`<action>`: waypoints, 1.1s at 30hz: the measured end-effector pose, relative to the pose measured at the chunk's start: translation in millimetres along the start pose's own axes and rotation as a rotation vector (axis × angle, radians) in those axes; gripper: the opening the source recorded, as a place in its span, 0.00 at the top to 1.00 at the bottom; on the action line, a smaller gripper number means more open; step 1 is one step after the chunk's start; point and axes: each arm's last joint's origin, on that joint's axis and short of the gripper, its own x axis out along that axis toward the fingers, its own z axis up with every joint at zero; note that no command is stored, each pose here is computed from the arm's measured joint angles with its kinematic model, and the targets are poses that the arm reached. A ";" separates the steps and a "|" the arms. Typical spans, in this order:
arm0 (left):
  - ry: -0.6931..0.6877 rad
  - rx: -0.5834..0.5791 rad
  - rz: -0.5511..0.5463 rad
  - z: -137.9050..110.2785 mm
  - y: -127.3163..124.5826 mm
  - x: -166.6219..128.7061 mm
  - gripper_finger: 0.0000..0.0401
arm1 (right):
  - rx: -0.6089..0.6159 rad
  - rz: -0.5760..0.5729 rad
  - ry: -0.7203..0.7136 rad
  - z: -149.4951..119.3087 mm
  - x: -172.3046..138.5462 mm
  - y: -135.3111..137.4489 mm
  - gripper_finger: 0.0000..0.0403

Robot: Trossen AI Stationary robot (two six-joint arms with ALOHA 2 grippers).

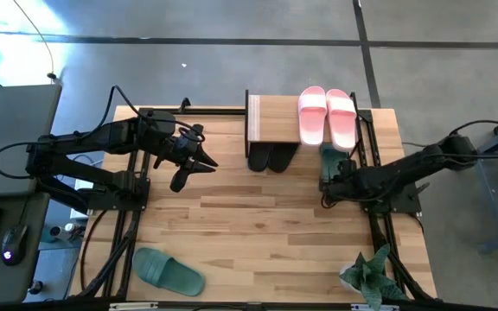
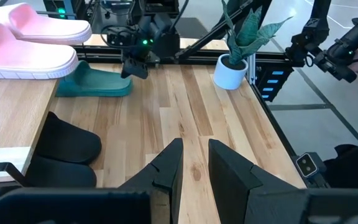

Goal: Pick and place slides into the shelf
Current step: Put the top green slide under the shelf

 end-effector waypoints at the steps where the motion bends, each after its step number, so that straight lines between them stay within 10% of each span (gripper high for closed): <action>1: 0.000 0.000 0.000 0.0 0.0 0.0 0.84 | 0.004 0.004 0.000 1.2 0.7 1.0 1.00; 13: 0.000 -0.002 -0.001 0.0 0.0 0.0 0.84 | -0.118 0.131 0.122 -9.0 -27.8 17.1 1.00; 33: -0.003 0.010 0.007 0.3 0.2 -0.1 0.84 | -0.076 0.074 0.076 -30.4 19.1 -0.2 1.00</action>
